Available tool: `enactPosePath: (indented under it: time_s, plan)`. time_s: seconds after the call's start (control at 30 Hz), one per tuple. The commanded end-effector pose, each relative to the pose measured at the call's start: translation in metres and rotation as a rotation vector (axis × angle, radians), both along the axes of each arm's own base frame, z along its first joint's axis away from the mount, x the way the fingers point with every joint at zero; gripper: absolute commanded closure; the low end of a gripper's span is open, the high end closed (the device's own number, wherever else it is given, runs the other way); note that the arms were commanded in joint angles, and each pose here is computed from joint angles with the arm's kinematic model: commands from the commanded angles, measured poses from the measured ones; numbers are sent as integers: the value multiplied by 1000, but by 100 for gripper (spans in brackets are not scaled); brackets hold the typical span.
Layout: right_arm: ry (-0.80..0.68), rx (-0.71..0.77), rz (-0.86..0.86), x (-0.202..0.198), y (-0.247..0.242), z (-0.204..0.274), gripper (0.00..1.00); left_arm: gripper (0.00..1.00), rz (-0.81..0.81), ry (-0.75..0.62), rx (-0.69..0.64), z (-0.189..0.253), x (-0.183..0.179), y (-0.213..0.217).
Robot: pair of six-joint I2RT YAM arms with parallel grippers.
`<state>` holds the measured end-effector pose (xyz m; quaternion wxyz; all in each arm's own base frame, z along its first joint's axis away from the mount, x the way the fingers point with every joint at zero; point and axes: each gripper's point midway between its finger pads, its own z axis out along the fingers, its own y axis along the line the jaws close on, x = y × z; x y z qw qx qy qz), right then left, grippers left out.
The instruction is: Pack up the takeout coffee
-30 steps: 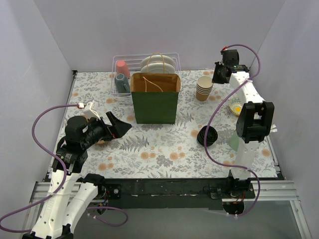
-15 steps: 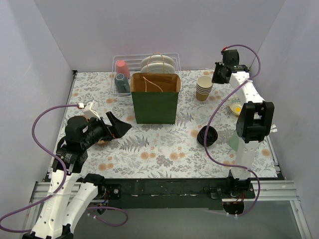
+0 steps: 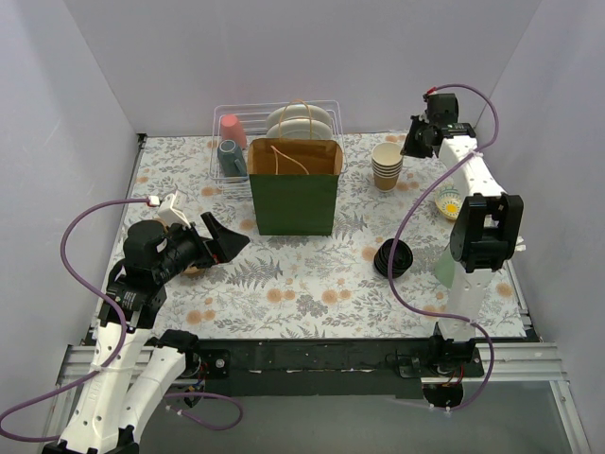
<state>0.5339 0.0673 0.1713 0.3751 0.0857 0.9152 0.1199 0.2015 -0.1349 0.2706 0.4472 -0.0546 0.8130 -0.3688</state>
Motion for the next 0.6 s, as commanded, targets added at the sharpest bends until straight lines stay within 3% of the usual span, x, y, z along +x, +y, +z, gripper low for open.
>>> enactPosePath:
  time_s: [0.0, 0.3, 0.57]
  plan:
    - [-109, 102, -18, -1, -6, 42, 99, 2, 12, -10, 7, 4, -1, 3]
    - [-175, 281, 0, -8, -11, 66, 99, 2, 7, -9, -1, 5, -1, 2]
    - [-141, 213, 3, -14, -20, 53, 99, 2, 1, -10, -11, 4, -2, 0]
